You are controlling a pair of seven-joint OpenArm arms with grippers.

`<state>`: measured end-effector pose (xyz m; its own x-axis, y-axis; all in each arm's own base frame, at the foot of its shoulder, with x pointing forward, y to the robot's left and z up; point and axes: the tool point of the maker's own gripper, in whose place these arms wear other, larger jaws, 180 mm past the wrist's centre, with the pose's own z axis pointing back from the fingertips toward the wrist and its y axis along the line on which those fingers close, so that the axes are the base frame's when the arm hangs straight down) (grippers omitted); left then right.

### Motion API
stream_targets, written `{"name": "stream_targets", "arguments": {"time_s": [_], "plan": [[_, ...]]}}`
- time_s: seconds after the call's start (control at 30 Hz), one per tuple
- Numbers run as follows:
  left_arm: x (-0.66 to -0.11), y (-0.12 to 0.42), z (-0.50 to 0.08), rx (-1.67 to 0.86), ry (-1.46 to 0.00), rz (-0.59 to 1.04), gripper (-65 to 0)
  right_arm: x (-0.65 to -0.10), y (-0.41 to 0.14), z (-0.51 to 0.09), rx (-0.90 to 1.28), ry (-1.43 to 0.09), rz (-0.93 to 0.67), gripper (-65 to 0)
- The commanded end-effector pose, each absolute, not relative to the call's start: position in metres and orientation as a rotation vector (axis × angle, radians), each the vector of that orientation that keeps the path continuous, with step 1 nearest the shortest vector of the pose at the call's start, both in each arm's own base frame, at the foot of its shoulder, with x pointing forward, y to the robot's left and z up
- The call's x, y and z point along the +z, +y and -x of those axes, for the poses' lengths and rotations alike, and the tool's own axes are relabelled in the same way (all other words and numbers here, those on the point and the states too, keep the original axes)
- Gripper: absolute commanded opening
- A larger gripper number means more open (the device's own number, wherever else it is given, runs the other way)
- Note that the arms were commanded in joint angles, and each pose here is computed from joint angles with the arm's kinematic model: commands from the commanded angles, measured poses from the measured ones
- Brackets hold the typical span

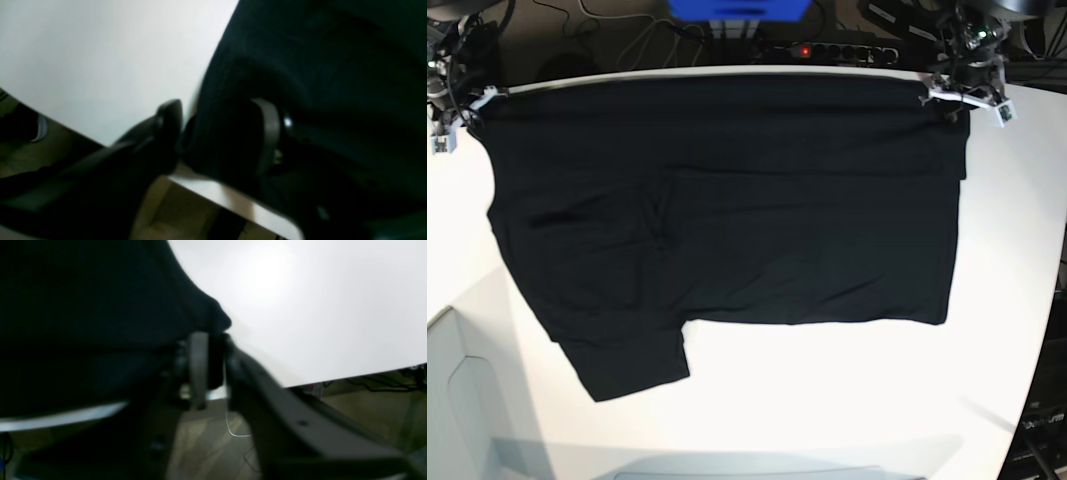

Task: Fold the T-shirt properly
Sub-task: 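Grasp the shirt edge with both grippers and drag it back toward the robot, then move both grippers to the hem corners and grasp them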

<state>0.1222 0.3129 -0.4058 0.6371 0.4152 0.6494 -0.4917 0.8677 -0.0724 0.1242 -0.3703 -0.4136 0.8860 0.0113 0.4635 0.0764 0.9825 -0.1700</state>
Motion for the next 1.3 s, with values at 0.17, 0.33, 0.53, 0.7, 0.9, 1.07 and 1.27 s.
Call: {"name": "stream_targets", "arguments": {"time_s": [0.17,0.33,0.53,0.7,0.9,1.07,1.27], "plan": [[-0.363,0.315,-0.14,0.461,-0.829,-0.143,-21.8,-0.39,-0.399,-0.126,-0.086,-0.538,0.26,-36.2],[-0.327,0.333,-0.162,0.475,-0.947,-0.187,-21.8,-0.369,-0.416,-0.15,-0.147,-0.634,0.295,-36.7],[-0.291,0.344,-0.217,0.505,-1.126,-0.173,-21.6,-0.341,-0.411,-0.215,-0.152,-0.797,0.273,-36.2],[-0.268,0.347,-0.268,0.557,-1.254,-0.113,-21.6,-0.315,-0.36,-0.309,-0.026,-0.944,0.165,-36.2],[-0.284,0.35,-0.32,0.564,-1.234,-0.088,-21.6,-0.312,-0.333,-0.396,0.066,-0.947,0.14,-36.2],[-0.311,0.344,-0.357,0.515,-1.158,-0.123,-21.6,-0.336,-0.313,-0.444,0.085,-0.987,0.05,-36.2],[-0.328,0.354,-0.393,0.553,-1.096,-0.126,-21.6,-0.365,-0.297,-0.468,0.04,-1.011,-0.049,-36.2]]}}
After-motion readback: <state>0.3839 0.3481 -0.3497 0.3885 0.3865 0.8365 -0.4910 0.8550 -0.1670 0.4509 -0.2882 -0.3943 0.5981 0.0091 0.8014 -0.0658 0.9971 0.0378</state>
